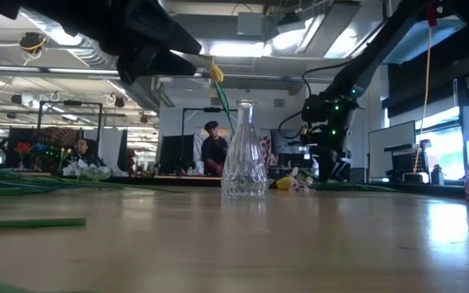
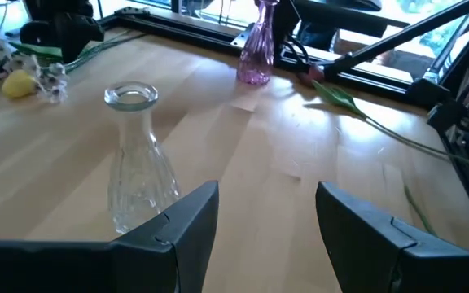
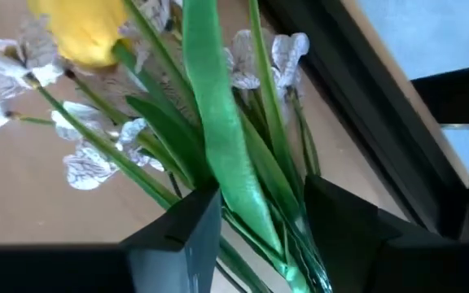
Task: Sort flowers into vase by color
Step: Put the top yellow flower into the top vase
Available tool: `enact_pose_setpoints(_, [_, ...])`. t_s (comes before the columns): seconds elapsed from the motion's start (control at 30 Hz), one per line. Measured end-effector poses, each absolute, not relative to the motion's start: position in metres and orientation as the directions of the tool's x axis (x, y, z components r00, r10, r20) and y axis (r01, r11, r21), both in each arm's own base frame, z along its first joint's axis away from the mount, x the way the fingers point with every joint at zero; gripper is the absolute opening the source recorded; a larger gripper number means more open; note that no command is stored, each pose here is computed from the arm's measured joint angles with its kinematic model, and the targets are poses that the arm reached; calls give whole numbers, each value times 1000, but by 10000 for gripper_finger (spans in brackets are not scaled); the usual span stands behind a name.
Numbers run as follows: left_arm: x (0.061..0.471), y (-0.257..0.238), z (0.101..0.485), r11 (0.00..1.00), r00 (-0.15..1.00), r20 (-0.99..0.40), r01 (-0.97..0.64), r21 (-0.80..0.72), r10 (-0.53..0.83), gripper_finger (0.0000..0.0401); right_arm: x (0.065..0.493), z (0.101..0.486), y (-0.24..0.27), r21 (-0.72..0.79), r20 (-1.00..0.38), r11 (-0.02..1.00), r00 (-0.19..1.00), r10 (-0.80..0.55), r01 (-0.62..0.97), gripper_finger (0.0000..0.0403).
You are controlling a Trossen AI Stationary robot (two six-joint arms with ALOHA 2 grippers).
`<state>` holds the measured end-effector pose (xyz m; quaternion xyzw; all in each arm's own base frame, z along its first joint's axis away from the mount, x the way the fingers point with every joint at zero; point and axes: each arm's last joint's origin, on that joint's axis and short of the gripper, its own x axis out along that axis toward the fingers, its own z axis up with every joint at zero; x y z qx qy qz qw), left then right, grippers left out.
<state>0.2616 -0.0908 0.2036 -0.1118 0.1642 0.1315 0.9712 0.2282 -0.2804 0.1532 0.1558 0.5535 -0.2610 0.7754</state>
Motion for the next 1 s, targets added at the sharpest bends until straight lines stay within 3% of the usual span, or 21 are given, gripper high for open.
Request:
enact_pose_setpoints(0.1, [261,-93,204,944,911,-342,-296,-149,231,201,229,154,-280,-52,-938,823,255,-235,566,139])
enact_pose_setpoints(0.27, [260,-92,205,925,898,-315,-360,-121,308,201,232,159,-280,-48,-941,827,253,-226,560,32])
enact_pose_setpoints(0.33, [259,-91,207,918,893,-306,-378,-116,329,201,234,166,-280,-50,-947,835,239,-214,549,13])
enact_pose_setpoints(0.5, [250,-86,225,919,902,-263,-381,-105,344,201,244,207,-268,-71,-936,853,261,-237,517,33])
enact_pose_setpoints(0.73, [233,-73,254,898,894,-179,-430,-88,411,202,249,255,-226,6,-941,905,309,-139,425,7])
enact_pose_setpoints(1.0, [236,-84,245,918,905,-205,-393,-62,374,202,264,203,-177,58,-952,942,301,-47,330,33])
